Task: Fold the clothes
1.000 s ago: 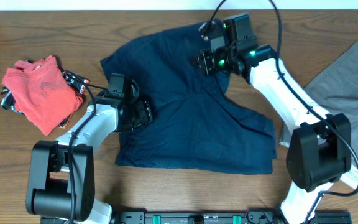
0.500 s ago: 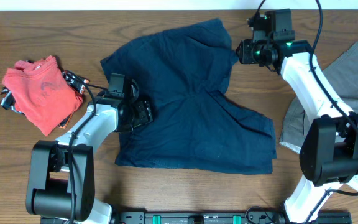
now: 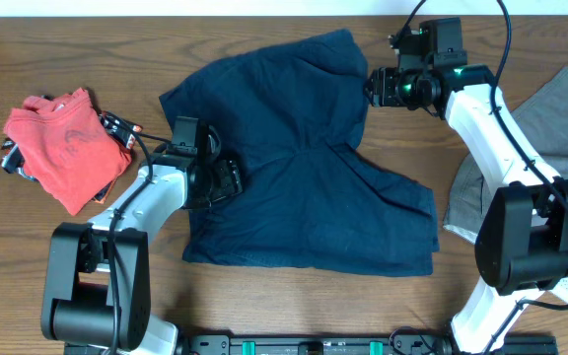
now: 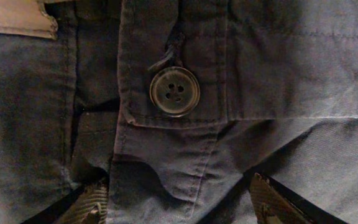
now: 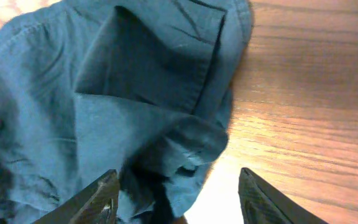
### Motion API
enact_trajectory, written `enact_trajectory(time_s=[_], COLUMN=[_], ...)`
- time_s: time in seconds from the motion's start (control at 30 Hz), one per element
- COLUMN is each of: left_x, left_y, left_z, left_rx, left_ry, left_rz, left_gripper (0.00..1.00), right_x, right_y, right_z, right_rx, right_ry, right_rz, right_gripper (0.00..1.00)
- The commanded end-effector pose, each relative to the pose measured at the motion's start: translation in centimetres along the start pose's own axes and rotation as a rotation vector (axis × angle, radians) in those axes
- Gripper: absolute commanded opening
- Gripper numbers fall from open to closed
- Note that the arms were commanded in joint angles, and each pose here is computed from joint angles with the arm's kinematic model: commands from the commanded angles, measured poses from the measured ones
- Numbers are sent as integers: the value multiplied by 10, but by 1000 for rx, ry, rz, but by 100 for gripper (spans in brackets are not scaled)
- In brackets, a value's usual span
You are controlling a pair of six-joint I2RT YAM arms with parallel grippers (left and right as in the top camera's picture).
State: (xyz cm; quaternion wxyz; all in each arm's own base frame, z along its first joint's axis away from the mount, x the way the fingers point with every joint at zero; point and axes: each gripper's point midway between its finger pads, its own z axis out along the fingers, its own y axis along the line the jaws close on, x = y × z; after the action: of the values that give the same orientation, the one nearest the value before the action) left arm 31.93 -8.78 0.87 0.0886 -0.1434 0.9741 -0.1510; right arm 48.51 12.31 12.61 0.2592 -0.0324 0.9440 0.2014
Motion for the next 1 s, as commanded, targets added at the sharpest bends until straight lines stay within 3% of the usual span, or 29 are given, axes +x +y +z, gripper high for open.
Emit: enact_trajectory(time_s=[0.0,0.27,0.37,0.43,0.53,0.77,0.97], left_x=[9,9,9,9,9,3,-15], left_y=[11,11,11,11,11,10,8], left_z=[12,12,12,12,12,-10,-62], left_rx=[-39,-39,-39,-40,-40,-26,22], left_ry=[42,42,42,43,44,4,-136], left_rz=[-2,-2,-2,-2,-3,-14,-27], left_gripper=[74,74,74,74,74,75,75], right_x=[9,29,26,22,16,18,54], right_y=[17,38,45,50,65,202,252], right_z=[6,47,60,66,65,-29,-59], right_rx=[-52,-107,-121,-132,-187,-1018,-1233], right_ry=[30,91,67,45,18,-6,115], right_rz=[2,-35,-61,-77,-102,-359,-410], right_gripper=[63,65,61,49,1,1,1])
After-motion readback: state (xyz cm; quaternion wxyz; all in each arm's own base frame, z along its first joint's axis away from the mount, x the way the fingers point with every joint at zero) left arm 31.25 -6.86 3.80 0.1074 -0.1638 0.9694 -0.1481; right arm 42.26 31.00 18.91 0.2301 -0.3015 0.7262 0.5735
